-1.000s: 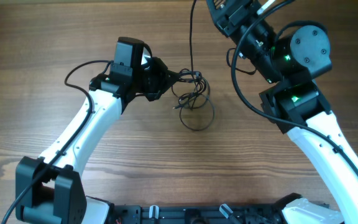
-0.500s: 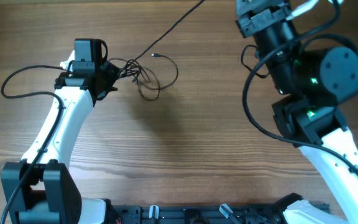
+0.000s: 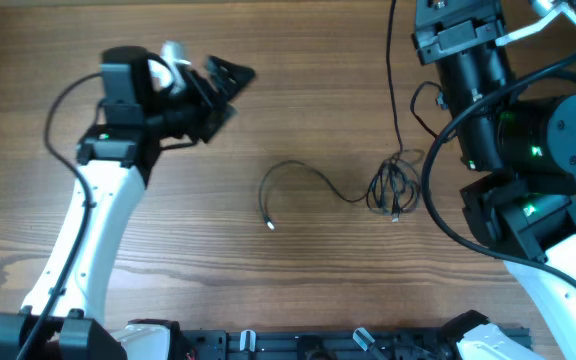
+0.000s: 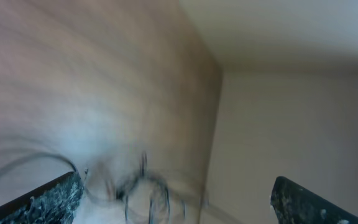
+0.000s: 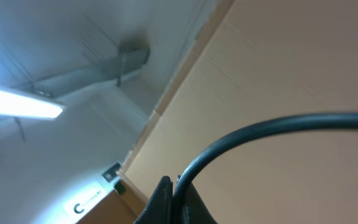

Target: Untangle cables

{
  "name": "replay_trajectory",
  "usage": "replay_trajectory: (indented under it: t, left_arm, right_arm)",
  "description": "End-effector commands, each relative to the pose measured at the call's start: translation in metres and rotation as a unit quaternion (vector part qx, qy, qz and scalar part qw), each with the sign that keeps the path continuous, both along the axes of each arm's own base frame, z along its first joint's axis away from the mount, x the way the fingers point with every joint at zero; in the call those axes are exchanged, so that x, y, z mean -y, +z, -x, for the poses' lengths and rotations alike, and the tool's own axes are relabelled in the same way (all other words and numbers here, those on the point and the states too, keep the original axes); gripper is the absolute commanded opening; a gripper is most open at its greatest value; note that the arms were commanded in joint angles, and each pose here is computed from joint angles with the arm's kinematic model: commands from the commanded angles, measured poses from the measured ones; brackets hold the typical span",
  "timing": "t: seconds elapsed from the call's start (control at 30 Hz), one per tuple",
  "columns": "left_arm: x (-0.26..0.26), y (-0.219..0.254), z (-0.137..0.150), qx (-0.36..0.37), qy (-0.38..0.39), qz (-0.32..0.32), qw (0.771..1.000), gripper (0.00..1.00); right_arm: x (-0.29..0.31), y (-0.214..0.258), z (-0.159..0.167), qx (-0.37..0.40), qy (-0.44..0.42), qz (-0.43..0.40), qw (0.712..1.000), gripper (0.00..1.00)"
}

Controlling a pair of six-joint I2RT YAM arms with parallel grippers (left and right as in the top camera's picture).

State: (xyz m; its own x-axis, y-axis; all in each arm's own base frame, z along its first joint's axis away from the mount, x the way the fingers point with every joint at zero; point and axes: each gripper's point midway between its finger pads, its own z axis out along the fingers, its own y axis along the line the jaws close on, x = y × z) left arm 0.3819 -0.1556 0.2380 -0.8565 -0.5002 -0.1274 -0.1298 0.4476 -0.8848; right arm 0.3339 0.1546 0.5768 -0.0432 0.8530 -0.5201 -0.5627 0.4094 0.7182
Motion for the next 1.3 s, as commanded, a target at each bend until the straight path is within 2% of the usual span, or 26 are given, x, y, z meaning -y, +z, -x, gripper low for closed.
replay_trajectory:
  t: [0.0, 0.1, 0.2, 0.33, 0.5, 0.6, 0.67, 0.7, 0.8, 0.83, 0.97, 1.03, 1.1, 1.17, 1.27]
  left_arm:
    - [0.043, -0.015, 0.02, 0.015, -0.099, -0.012, 0.995, 1.0]
    - [0.055, -0.05, 0.013, -0.009, -0.084, -0.063, 0.994, 1.0]
    - [0.074, -0.074, 0.02, -0.04, -0.108, -0.069, 0.991, 1.0]
    - [0.1, -0.107, 0.016, -0.1, -0.095, -0.052, 0.989, 1.0]
    - [0.133, -0.11, 0.016, -0.079, -0.116, -0.035, 0.99, 0.98]
    - [0.146, -0.118, 0.024, -0.107, -0.107, -0.037, 0.988, 0.95]
    - [0.153, -0.129, 0.028, -0.111, -0.109, -0.048, 0.987, 0.86]
    - [0.156, -0.134, 0.028, -0.114, -0.112, -0.049, 0.986, 0.7]
    - [0.157, -0.142, 0.028, -0.121, -0.113, -0.053, 0.985, 0.09]
    - [0.157, -0.143, 0.028, -0.121, -0.113, -0.053, 0.985, 0.04]
    - [0.15, -0.143, 0.023, -0.115, -0.11, -0.056, 0.986, 0.04]
    - [0.129, -0.143, 0.007, -0.094, -0.098, -0.066, 0.989, 0.04]
    - [0.082, -0.143, -0.018, -0.108, -0.038, -0.071, 0.991, 0.04]
    - [0.025, -0.129, -0.047, -0.081, 0.017, -0.073, 0.994, 0.04]
    - [-0.033, -0.101, -0.066, -0.042, 0.071, -0.08, 0.993, 0.04]
  right_arm:
    - [-0.012, 0.007, -0.004, 0.015, 0.038, -0.022, 0.999, 0.05]
    - [-0.027, 0.004, -0.008, 0.011, 0.086, -0.039, 0.995, 0.05]
    - [-0.036, 0.006, -0.003, 0.02, 0.117, -0.037, 0.992, 0.05]
    - [-0.052, 0.012, 0.014, 0.031, 0.192, -0.04, 0.98, 0.04]
    - [-0.06, 0.013, 0.022, 0.032, 0.227, -0.037, 0.973, 0.04]
    - [-0.061, 0.012, 0.023, 0.029, 0.234, -0.04, 0.971, 0.05]
    - [-0.062, 0.012, 0.023, 0.029, 0.236, -0.04, 0.971, 0.04]
    - [-0.062, 0.012, 0.024, 0.029, 0.237, -0.039, 0.97, 0.04]
    - [-0.064, 0.012, 0.025, 0.029, 0.244, -0.035, 0.969, 0.05]
    - [-0.064, 0.012, 0.025, 0.029, 0.244, -0.035, 0.969, 0.05]
    - [-0.064, 0.009, 0.024, 0.025, 0.241, -0.031, 0.97, 0.04]
    - [-0.063, 0.005, 0.018, 0.027, 0.218, -0.011, 0.976, 0.04]
    - [-0.059, -0.01, 0.003, -0.011, 0.187, -0.01, 0.982, 0.05]
    - [-0.056, -0.018, -0.005, -0.023, 0.161, 0.004, 0.987, 0.05]
    - [-0.049, -0.026, -0.015, -0.03, 0.115, 0.023, 0.993, 0.05]
